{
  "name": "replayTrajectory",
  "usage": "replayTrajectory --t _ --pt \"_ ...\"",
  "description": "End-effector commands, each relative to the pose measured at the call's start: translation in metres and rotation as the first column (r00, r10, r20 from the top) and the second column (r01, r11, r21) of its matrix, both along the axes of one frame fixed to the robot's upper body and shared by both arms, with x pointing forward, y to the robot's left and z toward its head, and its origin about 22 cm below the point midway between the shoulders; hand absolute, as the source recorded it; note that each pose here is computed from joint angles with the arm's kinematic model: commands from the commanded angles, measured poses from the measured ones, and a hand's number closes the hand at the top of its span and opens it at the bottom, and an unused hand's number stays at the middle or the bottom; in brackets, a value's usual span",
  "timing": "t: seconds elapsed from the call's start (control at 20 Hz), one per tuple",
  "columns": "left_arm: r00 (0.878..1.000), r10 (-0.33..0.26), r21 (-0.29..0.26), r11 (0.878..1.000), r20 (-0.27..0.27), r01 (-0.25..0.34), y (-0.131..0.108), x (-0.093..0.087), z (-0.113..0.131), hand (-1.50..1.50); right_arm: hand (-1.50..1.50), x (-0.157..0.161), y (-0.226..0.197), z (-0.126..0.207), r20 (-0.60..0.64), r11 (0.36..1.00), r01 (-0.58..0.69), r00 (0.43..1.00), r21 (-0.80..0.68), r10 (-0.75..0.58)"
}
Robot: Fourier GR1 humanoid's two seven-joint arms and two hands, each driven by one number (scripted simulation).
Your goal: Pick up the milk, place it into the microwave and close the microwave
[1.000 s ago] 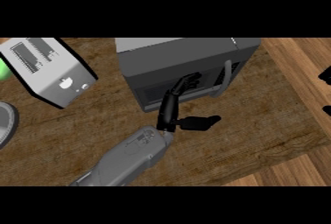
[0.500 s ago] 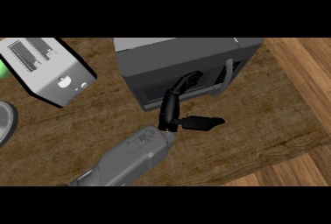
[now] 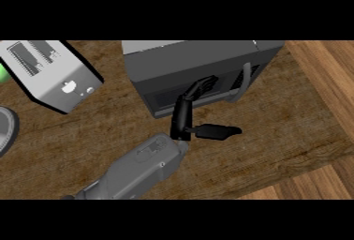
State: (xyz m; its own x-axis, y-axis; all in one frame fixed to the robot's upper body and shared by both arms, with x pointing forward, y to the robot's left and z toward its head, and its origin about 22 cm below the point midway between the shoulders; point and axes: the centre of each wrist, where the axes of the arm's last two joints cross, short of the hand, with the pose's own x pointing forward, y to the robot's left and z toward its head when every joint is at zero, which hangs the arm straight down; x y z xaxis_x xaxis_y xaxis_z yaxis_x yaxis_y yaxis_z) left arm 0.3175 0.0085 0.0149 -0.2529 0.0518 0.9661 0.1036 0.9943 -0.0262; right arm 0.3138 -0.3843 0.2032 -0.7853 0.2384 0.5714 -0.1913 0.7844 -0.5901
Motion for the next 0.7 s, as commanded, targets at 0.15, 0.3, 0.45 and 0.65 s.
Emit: replayTrajectory --t 0.15,0.3,0.45,0.65 --pt "0.998 0.055 -0.013 0.998 0.02 -0.055 0.0 0.019 0.015 -1.5 -1.5 0.014 0.018 -0.052 -0.137 0.956 -0.124 0.977 0.264 0.164" --pt "0.998 0.07 -0.024 0.997 0.008 -0.07 0.002 0.021 0.014 -1.5 -1.5 0.016 0.013 -0.058 -0.191 0.952 -0.114 0.966 0.284 0.173" --pt "0.998 0.053 -0.019 0.998 0.025 -0.053 0.001 0.022 0.014 -1.5 -1.5 0.02 0.015 -0.056 -0.21 0.943 -0.135 0.956 0.303 0.204" --pt "0.998 0.069 -0.027 0.997 0.013 -0.069 0.002 0.022 0.012 -1.5 -1.5 0.022 0.005 -0.054 -0.232 0.933 -0.131 0.948 0.336 0.217"
